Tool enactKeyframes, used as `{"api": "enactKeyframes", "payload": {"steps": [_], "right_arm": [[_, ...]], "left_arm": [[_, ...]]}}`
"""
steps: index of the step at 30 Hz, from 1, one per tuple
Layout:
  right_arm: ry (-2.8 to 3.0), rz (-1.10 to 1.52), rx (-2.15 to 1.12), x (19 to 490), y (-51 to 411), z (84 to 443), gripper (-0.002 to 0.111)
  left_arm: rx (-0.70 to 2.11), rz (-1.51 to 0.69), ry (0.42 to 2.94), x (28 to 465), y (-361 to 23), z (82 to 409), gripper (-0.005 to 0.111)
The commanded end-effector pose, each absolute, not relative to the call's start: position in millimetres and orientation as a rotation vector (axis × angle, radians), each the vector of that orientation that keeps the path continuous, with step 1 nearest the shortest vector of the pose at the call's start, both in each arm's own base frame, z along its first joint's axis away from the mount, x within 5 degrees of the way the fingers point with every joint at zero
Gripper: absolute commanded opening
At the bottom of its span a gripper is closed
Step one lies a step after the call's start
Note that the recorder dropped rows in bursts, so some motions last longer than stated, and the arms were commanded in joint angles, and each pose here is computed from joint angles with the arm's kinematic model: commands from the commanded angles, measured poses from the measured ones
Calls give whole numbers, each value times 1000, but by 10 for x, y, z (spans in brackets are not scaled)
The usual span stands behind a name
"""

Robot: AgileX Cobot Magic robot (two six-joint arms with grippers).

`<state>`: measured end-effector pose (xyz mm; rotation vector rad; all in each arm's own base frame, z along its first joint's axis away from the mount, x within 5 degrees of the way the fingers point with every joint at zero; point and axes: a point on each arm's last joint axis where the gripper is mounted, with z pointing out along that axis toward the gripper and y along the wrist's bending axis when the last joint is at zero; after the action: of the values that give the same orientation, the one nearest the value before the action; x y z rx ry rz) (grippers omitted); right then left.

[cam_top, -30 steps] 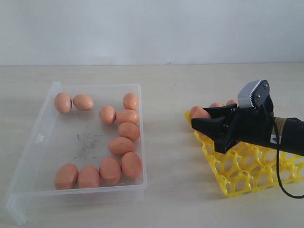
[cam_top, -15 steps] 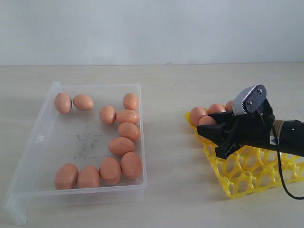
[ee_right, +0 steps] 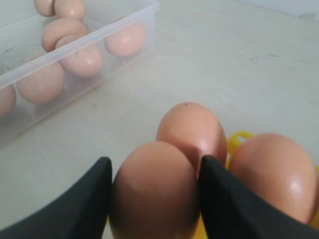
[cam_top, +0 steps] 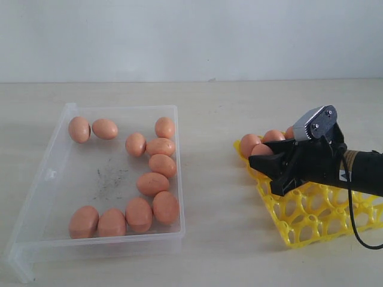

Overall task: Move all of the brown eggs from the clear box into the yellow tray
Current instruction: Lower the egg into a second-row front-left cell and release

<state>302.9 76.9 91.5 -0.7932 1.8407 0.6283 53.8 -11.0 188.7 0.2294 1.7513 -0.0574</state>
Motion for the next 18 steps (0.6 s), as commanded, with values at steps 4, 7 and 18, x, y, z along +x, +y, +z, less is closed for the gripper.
{"api": "enactKeyframes", "payload": {"steps": [4,7,18], "right_arm": [[1877,619,-782,3032,751,890,47],[1860,634,-776,3032,760,906,47],[1847,651,-777,3027,770,918,47]], "left_arm": [[235,-60,1749,537,-113,1878,4],[235,-60,1749,537,-113,1878,4],[235,-60,1749,537,-113,1878,4]]}}
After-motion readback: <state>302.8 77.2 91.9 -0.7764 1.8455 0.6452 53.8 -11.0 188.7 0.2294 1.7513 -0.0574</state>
